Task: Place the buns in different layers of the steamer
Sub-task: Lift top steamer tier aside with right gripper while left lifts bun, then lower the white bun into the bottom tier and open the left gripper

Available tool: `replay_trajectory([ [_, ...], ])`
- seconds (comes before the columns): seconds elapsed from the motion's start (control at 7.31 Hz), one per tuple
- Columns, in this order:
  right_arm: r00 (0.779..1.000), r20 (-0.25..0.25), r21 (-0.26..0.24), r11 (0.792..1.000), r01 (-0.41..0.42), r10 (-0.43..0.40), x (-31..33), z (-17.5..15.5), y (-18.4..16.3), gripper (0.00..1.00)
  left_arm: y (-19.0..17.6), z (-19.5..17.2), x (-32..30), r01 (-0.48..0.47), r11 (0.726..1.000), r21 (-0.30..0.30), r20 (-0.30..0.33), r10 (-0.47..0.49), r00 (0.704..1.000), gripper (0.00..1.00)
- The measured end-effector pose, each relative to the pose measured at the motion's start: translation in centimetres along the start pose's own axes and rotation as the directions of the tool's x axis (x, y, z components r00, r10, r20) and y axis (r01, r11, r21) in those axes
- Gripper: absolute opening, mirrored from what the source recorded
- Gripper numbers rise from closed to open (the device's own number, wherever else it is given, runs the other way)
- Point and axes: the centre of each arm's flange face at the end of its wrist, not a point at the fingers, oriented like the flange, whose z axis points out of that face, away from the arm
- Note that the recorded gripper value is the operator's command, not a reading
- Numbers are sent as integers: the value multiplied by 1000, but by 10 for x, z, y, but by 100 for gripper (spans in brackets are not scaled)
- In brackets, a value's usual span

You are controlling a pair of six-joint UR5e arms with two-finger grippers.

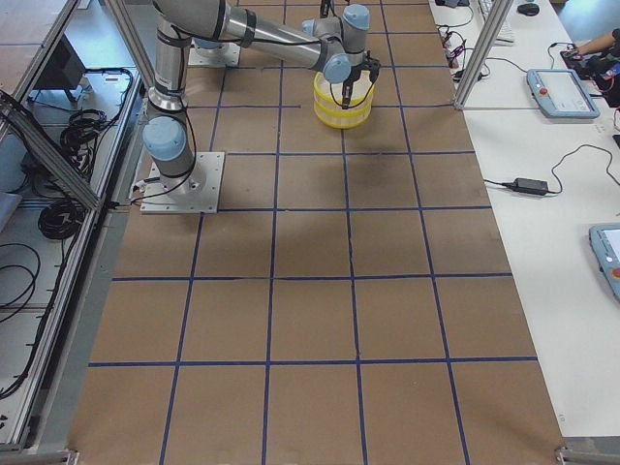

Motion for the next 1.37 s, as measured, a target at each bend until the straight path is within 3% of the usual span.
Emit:
replay_trajectory([
  [0.27, 1000, 2, 13, 1000, 14, -14, 4, -13, 1, 12, 14, -54, 34, -28, 998, 54, 11, 27, 1000, 4],
  [0.55, 998, -1, 15, 998, 58, -58, 24, -46, 7, 12, 13, -81, 57, -36, 995, 98, -51, 42, 998, 4],
  [0.82, 996, -4, -15, 996, 85, -85, 84, -65, -7, 12, 11, -84, 88, -6, 994, 109, -96, 17, 995, 4],
  [1.23, 982, 8, -50, 981, 190, -189, 187, -61, -38, 12, -3, -67, 175, 45, 987, 155, -219, -10, 976, 4],
  [1.37, 976, 10, -53, 974, 219, -219, 204, -58, -42, 12, -13, -51, 213, 84, 980, 178, -251, -37, 967, 18],
])
